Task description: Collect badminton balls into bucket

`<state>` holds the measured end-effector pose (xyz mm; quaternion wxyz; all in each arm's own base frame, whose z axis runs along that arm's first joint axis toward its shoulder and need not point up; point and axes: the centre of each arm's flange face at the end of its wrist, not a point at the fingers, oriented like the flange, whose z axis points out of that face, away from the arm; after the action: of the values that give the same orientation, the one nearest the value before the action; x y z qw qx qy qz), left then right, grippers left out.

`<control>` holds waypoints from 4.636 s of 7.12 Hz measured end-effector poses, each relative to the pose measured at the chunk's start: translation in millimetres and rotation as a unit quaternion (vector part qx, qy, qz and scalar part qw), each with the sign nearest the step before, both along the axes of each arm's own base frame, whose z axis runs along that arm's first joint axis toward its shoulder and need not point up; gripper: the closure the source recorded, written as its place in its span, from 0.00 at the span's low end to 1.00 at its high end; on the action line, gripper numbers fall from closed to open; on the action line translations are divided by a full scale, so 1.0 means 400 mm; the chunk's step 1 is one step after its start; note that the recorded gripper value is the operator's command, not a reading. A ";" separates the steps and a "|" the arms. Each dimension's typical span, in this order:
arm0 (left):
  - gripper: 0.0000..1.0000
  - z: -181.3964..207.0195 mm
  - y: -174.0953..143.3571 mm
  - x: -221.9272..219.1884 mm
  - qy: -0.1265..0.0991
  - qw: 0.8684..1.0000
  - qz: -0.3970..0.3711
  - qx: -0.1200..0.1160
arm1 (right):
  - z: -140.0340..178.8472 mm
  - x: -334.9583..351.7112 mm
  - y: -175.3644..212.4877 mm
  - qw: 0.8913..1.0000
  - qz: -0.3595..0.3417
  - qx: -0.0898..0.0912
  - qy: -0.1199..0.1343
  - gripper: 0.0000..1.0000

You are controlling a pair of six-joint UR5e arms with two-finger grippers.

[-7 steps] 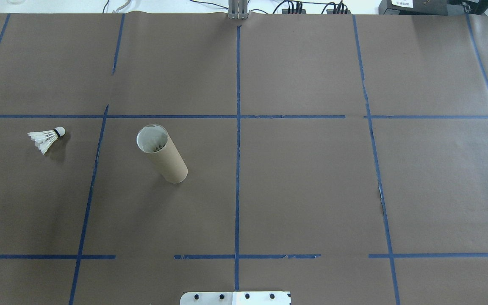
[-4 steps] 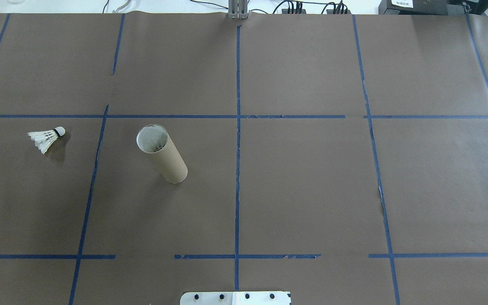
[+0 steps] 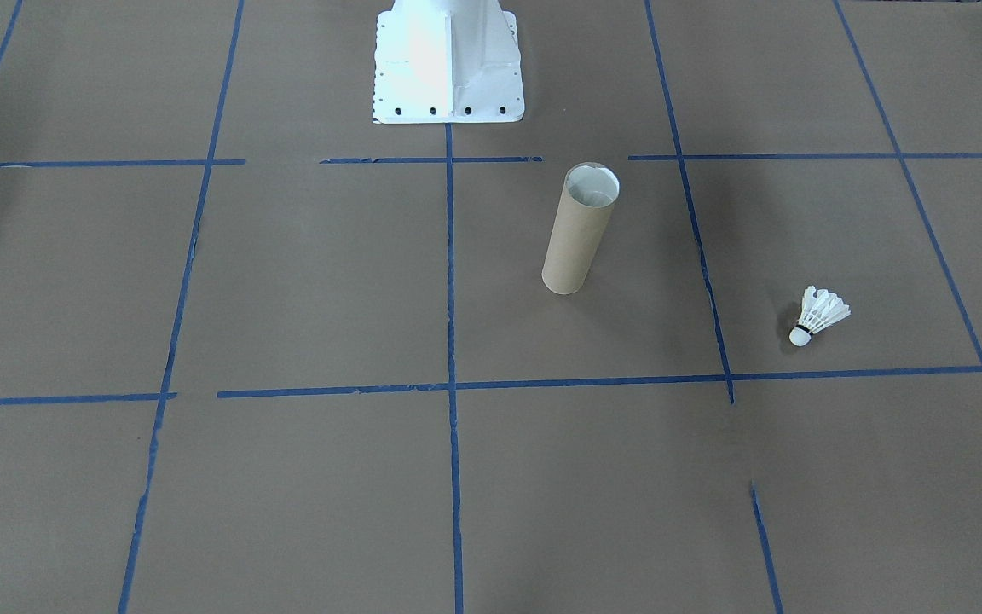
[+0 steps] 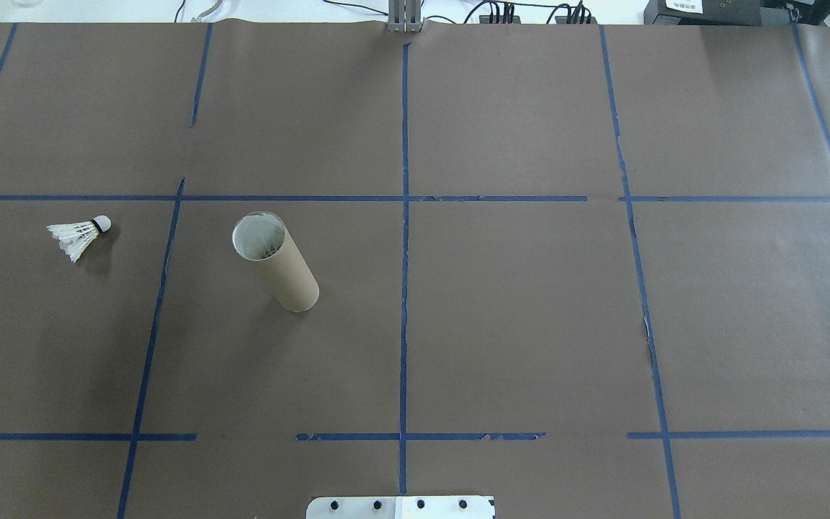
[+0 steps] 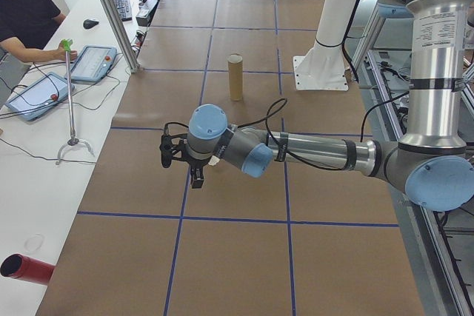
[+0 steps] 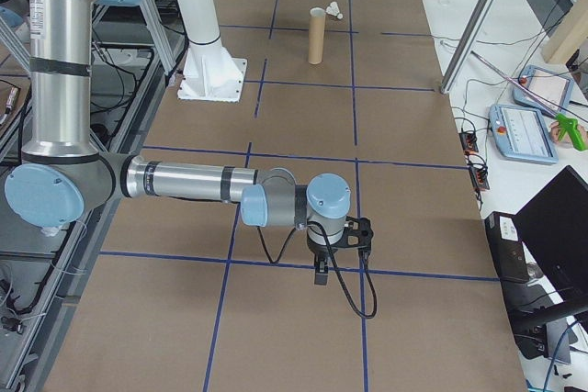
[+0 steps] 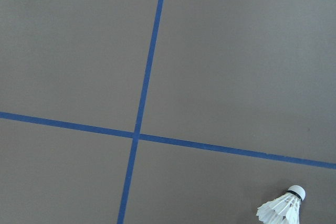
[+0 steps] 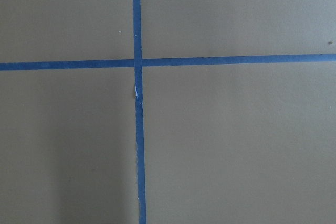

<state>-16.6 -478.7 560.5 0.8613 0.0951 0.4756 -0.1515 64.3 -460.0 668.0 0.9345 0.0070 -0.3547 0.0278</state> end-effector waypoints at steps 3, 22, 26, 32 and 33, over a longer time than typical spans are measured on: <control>0.00 0.085 0.156 0.125 0.084 0.996 -0.019 0.028 | 0.000 0.000 0.000 1.000 0.000 0.000 0.000 0.00; 1.00 0.118 0.053 0.640 0.193 0.975 -0.098 -0.045 | 0.001 0.000 0.000 1.000 0.000 0.000 0.000 0.00; 1.00 0.004 0.078 0.641 0.225 0.972 -0.002 -0.067 | 0.000 0.000 0.000 1.000 0.000 0.000 0.000 0.00; 1.00 -0.579 0.042 0.446 0.206 0.974 0.060 -0.066 | 0.000 0.000 0.000 1.000 0.000 0.000 0.000 0.00; 1.00 -0.665 0.075 0.416 0.195 0.977 0.069 -0.042 | 0.000 0.000 0.000 1.000 0.000 0.000 0.000 0.00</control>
<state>149.9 -448.7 294.5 0.7635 -0.0057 0.6332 -0.1268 64.3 -460.1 668.0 0.9345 0.0070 -0.3548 0.0277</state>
